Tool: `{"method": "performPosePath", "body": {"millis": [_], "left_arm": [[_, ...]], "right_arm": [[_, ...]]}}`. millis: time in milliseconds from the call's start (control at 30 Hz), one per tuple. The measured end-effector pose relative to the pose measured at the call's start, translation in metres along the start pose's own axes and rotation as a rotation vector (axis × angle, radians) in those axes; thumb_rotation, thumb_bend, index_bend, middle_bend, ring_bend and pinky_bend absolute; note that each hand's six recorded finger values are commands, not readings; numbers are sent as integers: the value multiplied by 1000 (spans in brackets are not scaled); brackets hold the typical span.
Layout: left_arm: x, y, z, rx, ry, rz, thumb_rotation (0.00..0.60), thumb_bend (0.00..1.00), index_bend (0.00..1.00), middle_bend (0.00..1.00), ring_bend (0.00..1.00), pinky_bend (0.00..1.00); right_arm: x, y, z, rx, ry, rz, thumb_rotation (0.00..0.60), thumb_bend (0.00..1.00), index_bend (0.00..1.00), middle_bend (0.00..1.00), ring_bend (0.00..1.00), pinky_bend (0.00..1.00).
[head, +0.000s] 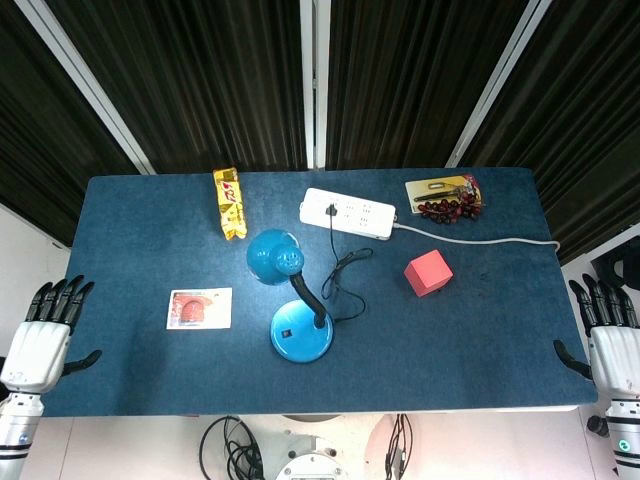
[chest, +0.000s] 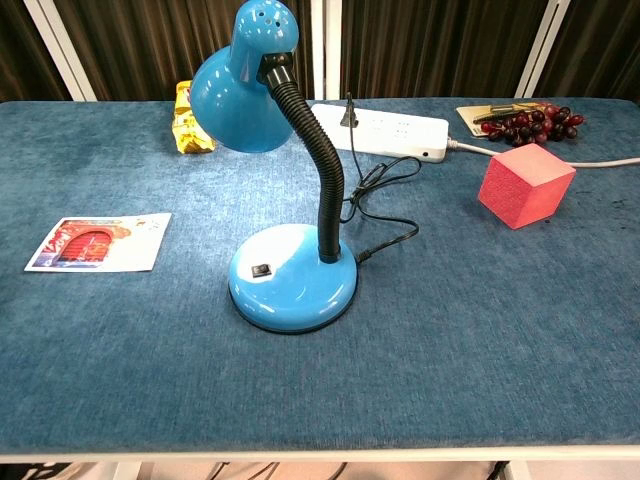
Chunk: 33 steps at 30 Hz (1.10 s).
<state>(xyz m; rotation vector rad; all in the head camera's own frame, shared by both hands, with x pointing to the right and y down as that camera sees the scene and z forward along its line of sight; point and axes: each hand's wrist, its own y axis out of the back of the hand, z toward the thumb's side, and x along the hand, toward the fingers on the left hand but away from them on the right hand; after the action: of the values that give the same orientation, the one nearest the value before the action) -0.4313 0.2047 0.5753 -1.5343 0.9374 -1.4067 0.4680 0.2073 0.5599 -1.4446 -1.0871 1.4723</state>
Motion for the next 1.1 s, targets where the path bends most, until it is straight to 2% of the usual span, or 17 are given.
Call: {"method": "performPosePath", "body": {"millis": [300,467,533,567,600,667,733,800,900,1100], "left_arm": [[-3,3,5,0,-7,3,600,7,16,0,0,17],[-1,2,14,-15,-26,-25,600,51,0,1,0,36],[1,3,23,-20,-48,-31,600,81,0,27,0,62],[1,3,26,-20,-61,-30,600,110,0,76,10,104],[3,3,32,-21,-82,-30,600,137,0,140,47,162],[5,2,44,-21,-129,-31,600,196,0,296,197,314],[8,0,55,-20,-175,-42,600,259,4,484,423,501],[12,-6,68,-17,-221,-67,600,315,14,633,604,648],[19,-19,91,-15,-293,-116,600,367,49,751,727,760],[29,-52,147,-24,-445,-220,600,378,125,759,749,789]], "right_arm": [[0,3,-1,-14,-1,-12,600,199,0,0,0,0],[0,5,-4,-18,-10,-18,600,200,0,0,0,0],[0,6,-5,-18,-13,-21,600,199,0,0,0,0],[0,6,-5,-18,-14,-20,600,199,0,0,0,0],[0,6,-5,-16,-15,-18,600,200,0,0,0,0],[0,5,-6,-13,-16,-12,600,200,0,0,0,0],[-1,6,-5,-17,-17,-12,600,201,0,0,0,0],[-1,7,-4,-24,-16,-16,600,201,0,0,0,0],[0,8,-1,-29,-7,-20,600,203,0,0,0,0],[5,10,-4,-36,-21,-23,600,204,0,0,0,0]]}}
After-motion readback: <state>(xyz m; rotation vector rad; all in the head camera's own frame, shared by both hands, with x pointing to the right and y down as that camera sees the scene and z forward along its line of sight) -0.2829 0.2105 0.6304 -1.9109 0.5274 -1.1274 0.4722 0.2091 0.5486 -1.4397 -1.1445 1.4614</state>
